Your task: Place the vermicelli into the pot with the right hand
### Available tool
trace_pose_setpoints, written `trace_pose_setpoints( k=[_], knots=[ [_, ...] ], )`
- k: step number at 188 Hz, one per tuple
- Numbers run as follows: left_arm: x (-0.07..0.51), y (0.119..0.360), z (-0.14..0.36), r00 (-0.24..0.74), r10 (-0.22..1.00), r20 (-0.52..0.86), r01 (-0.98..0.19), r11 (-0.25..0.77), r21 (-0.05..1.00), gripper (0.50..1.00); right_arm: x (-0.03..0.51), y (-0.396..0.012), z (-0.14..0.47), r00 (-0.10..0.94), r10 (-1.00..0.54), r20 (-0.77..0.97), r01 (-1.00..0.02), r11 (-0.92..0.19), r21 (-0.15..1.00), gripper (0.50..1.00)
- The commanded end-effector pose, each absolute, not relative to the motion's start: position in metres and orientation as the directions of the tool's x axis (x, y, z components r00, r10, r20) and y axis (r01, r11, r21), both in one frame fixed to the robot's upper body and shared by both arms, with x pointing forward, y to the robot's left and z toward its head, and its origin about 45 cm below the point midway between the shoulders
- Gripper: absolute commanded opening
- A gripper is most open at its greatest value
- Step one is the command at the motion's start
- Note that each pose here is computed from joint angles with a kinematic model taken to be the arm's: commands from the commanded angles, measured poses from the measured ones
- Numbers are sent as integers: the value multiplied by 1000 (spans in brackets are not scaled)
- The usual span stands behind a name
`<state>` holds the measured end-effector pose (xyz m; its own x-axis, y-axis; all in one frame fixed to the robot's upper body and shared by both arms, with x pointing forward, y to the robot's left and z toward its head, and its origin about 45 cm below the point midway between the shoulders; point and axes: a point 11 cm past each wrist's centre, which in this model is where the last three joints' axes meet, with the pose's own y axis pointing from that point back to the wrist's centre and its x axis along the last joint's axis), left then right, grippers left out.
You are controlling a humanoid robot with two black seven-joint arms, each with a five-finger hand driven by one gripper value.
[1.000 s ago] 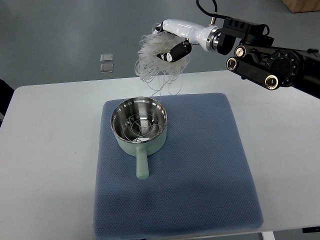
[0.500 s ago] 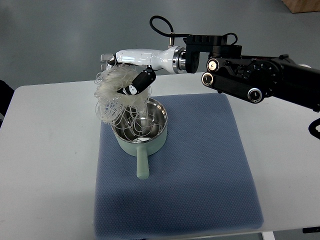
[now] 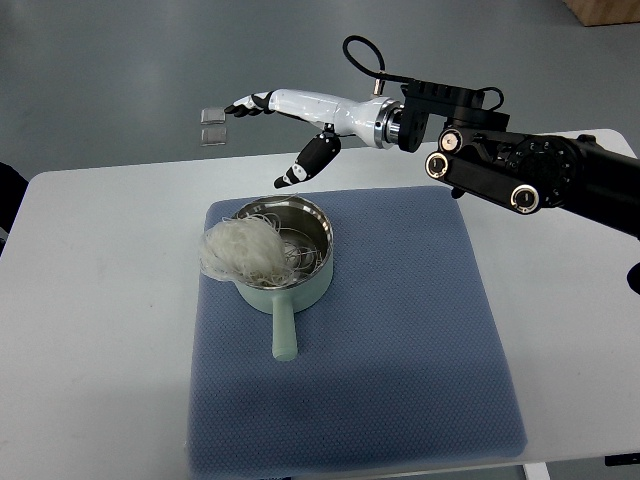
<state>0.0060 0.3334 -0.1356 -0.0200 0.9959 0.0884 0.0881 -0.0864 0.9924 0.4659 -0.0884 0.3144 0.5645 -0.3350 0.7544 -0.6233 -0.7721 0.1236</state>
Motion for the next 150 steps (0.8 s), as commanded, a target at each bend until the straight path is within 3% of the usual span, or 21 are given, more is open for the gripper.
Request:
trace_pose_setpoints(
  k=[1,45,79,135,150],
  knots=[
    [7,333,-136,-18,996,89,87,-87,992,1000,481,-128,315,553,-501,666,-717,-693,74,895],
    [7,334,-136,-19,996,90,85,-88,992,1000,501,-234,277,398,-836,378,-914,-395,88,891],
    [7,333,-136,-19,996,88,85,-86,993,1000,496,-284,236,202,-969,143,-971,-180,156,891],
    [7,333,-136,-19,996,88,85,-86,993,1000,482,-297,204,76,-988,-131,-970,-104,219,895],
    [7,334,-136,-21,996,90,85,-88,992,1000,480,-299,199,56,-985,-166,-970,-93,223,923]
  ],
)
